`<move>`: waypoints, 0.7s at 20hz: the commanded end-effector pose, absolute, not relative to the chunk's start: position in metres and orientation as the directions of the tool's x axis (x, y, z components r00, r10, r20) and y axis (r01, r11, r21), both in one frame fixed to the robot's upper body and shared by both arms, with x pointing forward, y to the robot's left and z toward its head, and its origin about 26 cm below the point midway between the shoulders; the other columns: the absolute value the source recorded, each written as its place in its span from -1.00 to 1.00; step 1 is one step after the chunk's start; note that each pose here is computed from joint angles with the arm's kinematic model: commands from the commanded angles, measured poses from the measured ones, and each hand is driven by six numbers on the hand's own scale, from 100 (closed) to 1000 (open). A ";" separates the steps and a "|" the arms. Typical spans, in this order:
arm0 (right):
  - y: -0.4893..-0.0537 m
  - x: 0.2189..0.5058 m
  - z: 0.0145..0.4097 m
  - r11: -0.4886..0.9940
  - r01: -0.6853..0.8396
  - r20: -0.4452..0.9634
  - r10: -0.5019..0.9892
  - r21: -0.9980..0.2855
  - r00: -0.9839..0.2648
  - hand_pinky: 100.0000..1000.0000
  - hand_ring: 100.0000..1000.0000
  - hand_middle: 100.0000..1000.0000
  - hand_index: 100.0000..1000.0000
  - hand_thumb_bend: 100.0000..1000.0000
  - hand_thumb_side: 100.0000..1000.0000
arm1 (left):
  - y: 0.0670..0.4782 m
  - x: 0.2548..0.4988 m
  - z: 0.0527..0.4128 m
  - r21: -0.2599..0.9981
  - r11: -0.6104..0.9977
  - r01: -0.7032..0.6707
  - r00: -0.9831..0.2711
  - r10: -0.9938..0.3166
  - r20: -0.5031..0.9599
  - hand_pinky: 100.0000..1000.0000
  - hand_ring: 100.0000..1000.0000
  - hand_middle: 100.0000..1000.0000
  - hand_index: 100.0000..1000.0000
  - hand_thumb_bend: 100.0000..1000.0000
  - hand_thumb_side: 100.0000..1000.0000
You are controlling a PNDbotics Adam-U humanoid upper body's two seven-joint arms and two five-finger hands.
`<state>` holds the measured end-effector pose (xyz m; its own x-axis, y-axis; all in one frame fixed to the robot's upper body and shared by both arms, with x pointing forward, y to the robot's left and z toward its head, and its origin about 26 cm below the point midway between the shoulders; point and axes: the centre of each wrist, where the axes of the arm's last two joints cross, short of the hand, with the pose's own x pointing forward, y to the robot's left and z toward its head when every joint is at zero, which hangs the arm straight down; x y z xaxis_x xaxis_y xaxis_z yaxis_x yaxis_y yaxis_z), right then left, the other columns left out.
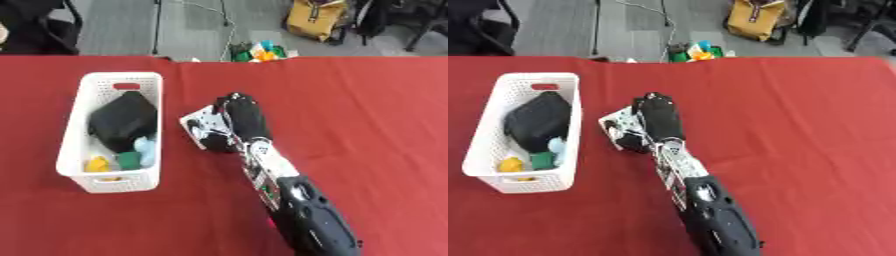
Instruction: Pick up objects on the table and place them in the box.
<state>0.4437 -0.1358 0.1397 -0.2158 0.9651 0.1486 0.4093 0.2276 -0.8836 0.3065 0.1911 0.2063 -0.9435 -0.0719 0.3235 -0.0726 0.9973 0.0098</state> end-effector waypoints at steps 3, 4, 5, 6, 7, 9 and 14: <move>-0.133 0.442 0.142 0.223 0.403 0.142 0.965 -0.888 -0.221 0.50 0.45 -0.53 0.08 -0.14 0.15 | 0.189 0.304 0.215 0.009 0.998 -0.059 -0.954 -0.059 0.293 -0.11 0.90 0.92 0.52 -0.93 1.00; -0.132 0.442 0.141 0.223 0.402 0.143 0.965 -0.888 -0.220 0.50 0.45 -0.54 0.08 -0.16 0.14 | 0.189 0.304 0.215 0.009 0.998 -0.060 -0.954 -0.060 0.293 -0.11 0.90 0.92 0.52 -0.93 1.00; -0.132 0.442 0.141 0.224 0.400 0.143 0.965 -0.889 -0.221 0.50 0.45 -0.54 0.08 -0.16 0.14 | 0.189 0.304 0.214 0.009 0.998 -0.060 -0.954 -0.060 0.293 -0.11 0.90 0.92 0.52 -0.93 1.00; -0.132 0.442 0.141 0.225 0.400 0.145 0.965 -0.889 -0.221 0.49 0.44 -0.54 0.08 -0.18 0.13 | 0.189 0.304 0.214 0.009 0.998 -0.060 -0.954 -0.060 0.294 -0.11 0.90 0.92 0.53 -0.93 1.00; -0.131 0.442 0.141 0.226 0.399 0.146 0.964 -0.888 -0.221 0.49 0.44 -0.55 0.07 -0.20 0.12 | 0.189 0.304 0.214 0.009 0.998 -0.060 -0.954 -0.060 0.294 -0.11 0.90 0.92 0.53 -0.93 1.00; -0.131 0.441 0.141 0.228 0.399 0.148 0.964 -0.888 -0.222 0.49 0.44 -0.55 0.07 -0.20 0.12 | 0.189 0.304 0.214 0.010 0.998 -0.060 -0.954 -0.060 0.294 -0.11 0.90 0.92 0.53 -0.93 1.00; -0.128 0.440 0.141 0.241 0.383 0.161 0.960 -0.892 -0.229 0.47 0.43 -0.54 0.08 -0.37 0.02 | 0.189 0.304 0.214 0.010 0.998 -0.058 -0.954 -0.059 0.295 -0.11 0.90 0.92 0.53 -0.93 1.00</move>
